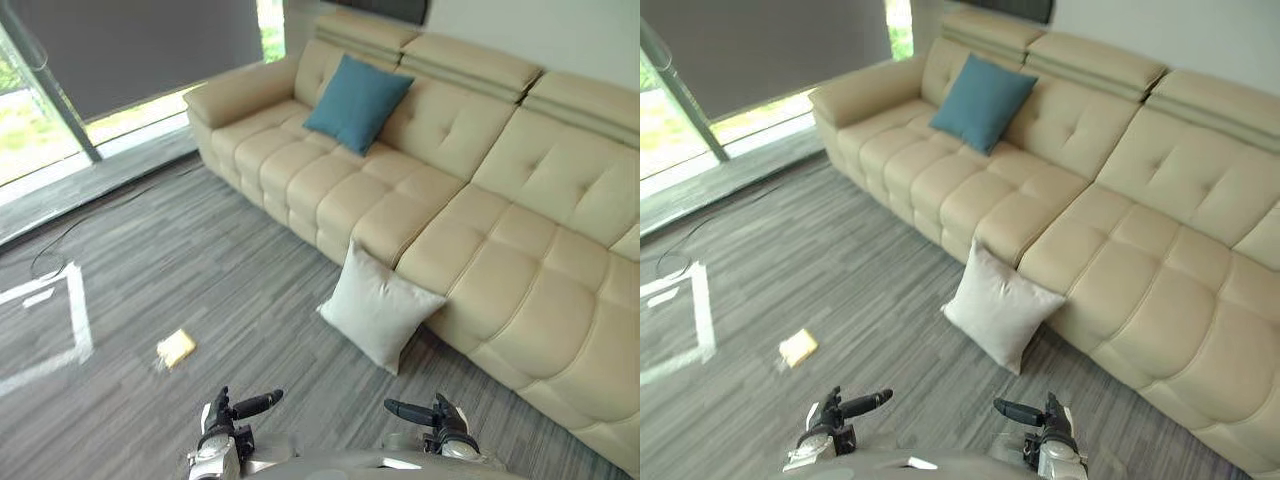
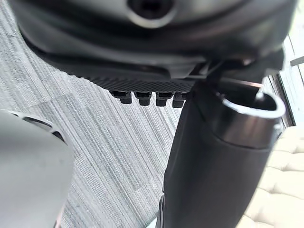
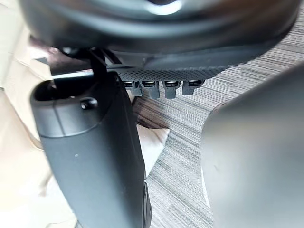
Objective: Pick up cushions and gather them together orderly.
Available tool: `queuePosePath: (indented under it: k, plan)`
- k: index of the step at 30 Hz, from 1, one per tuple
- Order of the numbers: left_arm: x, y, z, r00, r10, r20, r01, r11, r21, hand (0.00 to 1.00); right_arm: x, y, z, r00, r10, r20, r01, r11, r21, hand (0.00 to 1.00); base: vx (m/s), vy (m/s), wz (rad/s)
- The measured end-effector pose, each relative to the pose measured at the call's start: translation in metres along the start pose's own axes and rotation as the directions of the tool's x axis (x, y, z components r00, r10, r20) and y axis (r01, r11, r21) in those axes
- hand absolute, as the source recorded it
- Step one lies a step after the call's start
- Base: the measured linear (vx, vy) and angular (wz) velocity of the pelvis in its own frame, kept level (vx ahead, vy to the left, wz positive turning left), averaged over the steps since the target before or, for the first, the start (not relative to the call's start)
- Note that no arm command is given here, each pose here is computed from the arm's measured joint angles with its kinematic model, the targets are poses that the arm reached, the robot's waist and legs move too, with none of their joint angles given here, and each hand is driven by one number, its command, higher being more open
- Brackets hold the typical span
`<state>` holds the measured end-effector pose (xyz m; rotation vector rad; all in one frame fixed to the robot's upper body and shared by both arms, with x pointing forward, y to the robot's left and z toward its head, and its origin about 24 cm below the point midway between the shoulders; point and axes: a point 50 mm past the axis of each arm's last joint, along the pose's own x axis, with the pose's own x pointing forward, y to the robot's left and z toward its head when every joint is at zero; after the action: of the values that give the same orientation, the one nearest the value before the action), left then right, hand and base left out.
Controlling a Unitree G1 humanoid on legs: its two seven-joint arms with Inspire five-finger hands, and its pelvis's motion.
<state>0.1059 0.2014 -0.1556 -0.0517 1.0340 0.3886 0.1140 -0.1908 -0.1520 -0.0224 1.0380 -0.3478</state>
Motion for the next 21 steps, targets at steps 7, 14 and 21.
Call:
queuePosePath:
  k: [7, 14, 21]
  plan:
    - [-0.001, -0.023, 0.000, 0.996, -0.092, -0.012, 0.092, 0.992, 0.086, 1.00, 0.006, -0.007, 0.017, 0.999, -0.020, 0.035, 0.020, 1.000, 0.001, 1.00, 0.46, -0.169, -0.25]
    - [-0.003, -0.021, 0.009, 0.995, -0.090, 0.054, 0.086, 0.994, 0.070, 1.00, 0.005, -0.007, 0.009, 0.999, -0.033, 0.008, 0.033, 0.999, 0.005, 1.00, 0.27, -0.130, -0.16]
    - [-0.002, -0.021, 0.016, 0.993, -0.085, 0.080, 0.080, 0.994, 0.071, 1.00, 0.003, -0.008, 0.001, 0.998, -0.057, -0.021, 0.057, 0.998, 0.022, 1.00, 0.16, 0.132, -0.70]
